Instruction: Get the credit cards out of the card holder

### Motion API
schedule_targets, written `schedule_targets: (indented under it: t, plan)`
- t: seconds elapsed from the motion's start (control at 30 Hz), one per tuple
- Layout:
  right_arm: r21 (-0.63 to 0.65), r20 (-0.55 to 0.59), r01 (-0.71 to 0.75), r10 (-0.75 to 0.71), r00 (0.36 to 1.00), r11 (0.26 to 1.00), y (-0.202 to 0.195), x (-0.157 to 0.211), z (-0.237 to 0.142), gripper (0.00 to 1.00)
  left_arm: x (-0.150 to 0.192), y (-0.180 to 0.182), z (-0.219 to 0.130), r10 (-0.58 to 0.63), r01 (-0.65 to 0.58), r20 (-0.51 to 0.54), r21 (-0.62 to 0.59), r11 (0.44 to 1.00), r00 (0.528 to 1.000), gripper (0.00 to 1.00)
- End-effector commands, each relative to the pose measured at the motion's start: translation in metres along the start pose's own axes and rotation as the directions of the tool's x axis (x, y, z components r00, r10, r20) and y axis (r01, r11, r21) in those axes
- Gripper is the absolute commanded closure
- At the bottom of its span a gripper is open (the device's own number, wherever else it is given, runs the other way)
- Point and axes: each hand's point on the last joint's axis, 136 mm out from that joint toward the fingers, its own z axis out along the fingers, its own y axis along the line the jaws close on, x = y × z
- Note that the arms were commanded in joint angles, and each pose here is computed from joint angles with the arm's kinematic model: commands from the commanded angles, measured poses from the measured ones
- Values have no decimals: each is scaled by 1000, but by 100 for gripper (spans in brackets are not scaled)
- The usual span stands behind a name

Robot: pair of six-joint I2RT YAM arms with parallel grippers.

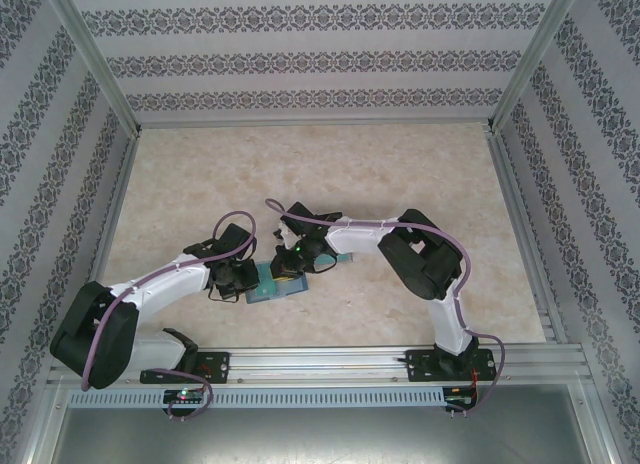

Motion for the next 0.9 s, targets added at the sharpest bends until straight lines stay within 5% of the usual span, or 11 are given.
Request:
schedule_targets:
  t: [0.0,0.57,0.73,0.87]
  plan:
    - [-8,-5,0,0,1000,1000,0,3,1,100,13,20,9,-23,21,-38,-60,998,999,96]
    - [12,32,-36,36,999,999,-22,3,-19,100,16,29,9,-29,25,-41,-94,995,999,100]
    - [-29,20,-30,31,999,999,-12,3,-10,84,16,27,9,-26,22,-45,-89,996,999,100]
    - [-38,18,-24,25,1000,999,-5,0,-3,80,16,27,9,-26,22,-45,-86,996,999,100]
